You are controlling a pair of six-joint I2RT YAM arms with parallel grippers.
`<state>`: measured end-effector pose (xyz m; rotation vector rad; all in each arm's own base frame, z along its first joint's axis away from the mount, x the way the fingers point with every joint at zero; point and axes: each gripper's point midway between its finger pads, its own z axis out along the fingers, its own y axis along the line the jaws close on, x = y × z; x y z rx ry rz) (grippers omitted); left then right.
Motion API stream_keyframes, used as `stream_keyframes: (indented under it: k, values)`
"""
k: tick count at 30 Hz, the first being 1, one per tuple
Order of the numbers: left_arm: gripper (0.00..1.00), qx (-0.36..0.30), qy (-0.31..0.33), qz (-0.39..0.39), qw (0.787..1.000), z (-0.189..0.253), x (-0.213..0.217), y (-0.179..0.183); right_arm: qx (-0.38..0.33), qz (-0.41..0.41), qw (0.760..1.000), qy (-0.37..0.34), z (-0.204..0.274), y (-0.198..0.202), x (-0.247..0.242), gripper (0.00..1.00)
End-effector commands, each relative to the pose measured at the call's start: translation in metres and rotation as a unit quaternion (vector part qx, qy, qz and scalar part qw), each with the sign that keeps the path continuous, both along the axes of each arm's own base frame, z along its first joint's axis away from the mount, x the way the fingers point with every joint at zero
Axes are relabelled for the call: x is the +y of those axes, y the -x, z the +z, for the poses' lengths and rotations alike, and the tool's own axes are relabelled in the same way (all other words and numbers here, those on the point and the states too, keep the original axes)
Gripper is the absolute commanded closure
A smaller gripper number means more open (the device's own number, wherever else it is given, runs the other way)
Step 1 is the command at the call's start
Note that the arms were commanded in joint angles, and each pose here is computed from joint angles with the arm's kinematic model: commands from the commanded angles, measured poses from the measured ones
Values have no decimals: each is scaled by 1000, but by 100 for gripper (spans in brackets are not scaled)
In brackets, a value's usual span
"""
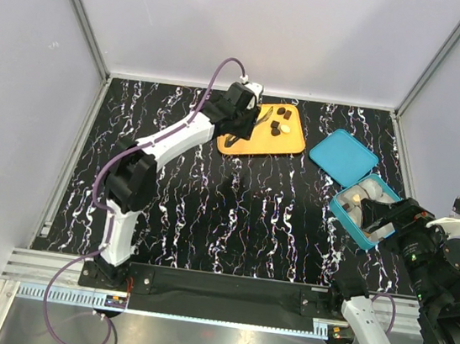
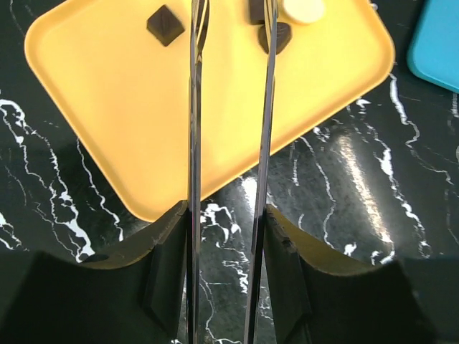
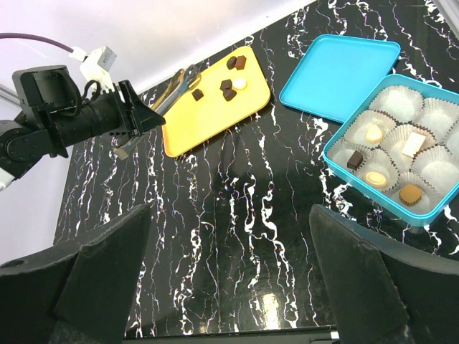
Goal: Pack the chocolate
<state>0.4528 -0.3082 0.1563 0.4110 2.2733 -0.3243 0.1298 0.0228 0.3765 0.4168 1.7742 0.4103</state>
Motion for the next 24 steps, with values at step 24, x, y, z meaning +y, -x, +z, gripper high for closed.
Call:
stream_keyframes:
  k: [24]
  values:
    - [49,18,-54,34,998,-50,39,-60,2,-7,1000,15,-2,-10,-2,0]
